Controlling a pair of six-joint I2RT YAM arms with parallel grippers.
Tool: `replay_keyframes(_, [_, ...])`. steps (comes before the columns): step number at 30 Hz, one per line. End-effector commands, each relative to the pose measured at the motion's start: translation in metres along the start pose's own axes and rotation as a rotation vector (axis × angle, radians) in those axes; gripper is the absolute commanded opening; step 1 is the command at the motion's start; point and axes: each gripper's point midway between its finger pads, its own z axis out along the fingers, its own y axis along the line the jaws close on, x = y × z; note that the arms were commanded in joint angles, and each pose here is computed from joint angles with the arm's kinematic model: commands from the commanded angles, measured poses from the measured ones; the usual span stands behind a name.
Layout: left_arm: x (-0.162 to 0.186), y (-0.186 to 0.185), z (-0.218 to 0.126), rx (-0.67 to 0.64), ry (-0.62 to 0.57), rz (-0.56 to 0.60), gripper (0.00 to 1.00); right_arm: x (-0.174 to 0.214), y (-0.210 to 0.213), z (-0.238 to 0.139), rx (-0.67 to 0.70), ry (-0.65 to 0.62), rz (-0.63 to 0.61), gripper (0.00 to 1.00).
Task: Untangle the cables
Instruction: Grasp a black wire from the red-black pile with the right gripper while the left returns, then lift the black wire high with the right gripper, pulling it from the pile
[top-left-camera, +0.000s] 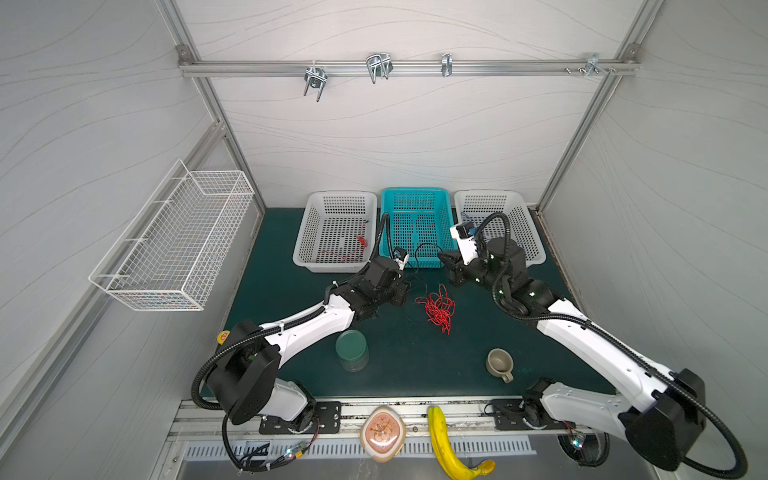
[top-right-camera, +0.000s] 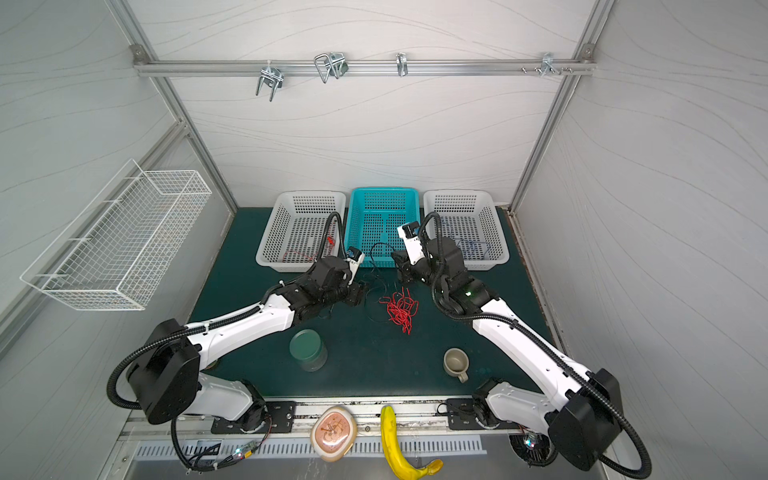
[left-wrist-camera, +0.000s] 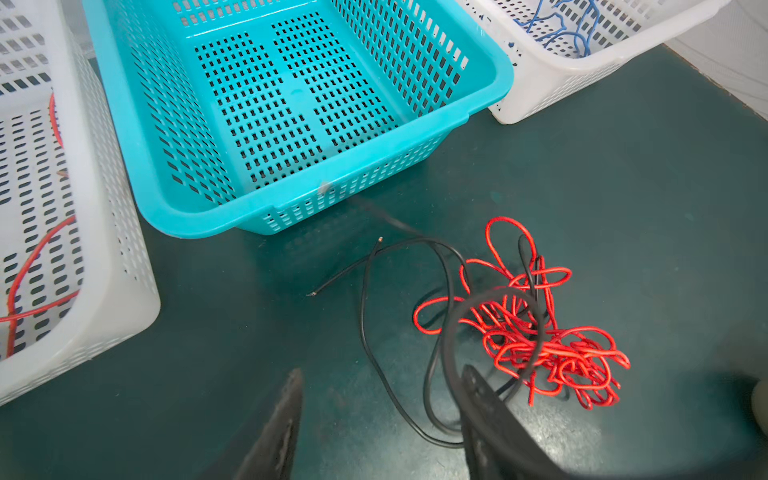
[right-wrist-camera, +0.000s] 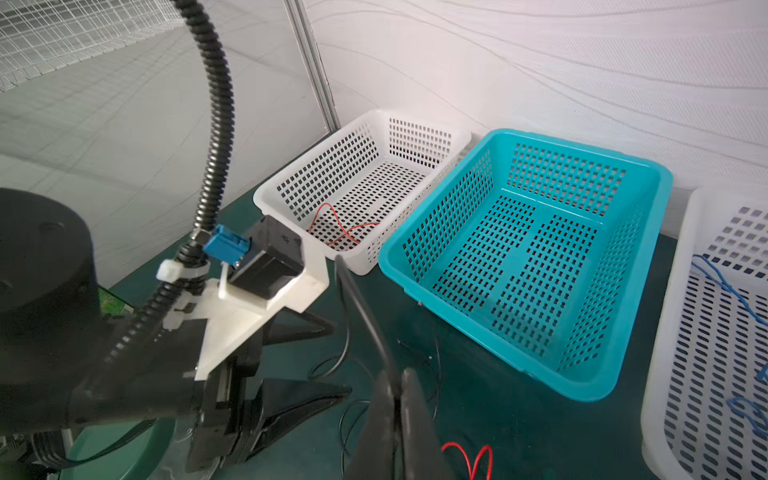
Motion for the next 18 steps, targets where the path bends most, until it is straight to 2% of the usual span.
replay_keyframes(1, [-0.016,0.002,-0.004,-0.008,-0.062,0.005,0.61,-0.047,0.013,-0.014,-0.046,-0.140,-0.031,0.00])
replay_keyframes(8, [-0.013,0.007,-0.003,-0.036,-0.074,-0.008,0.61,-0.070,0.024,-0.019,-0.094,-0.196,-0.064,0.00])
replay_keyframes(18, [-0.029,0.013,-0.010,-0.061,-0.178,-0.031,0.60,-0.077,-0.001,-0.015,0.050,-0.197,-0.069,0.00])
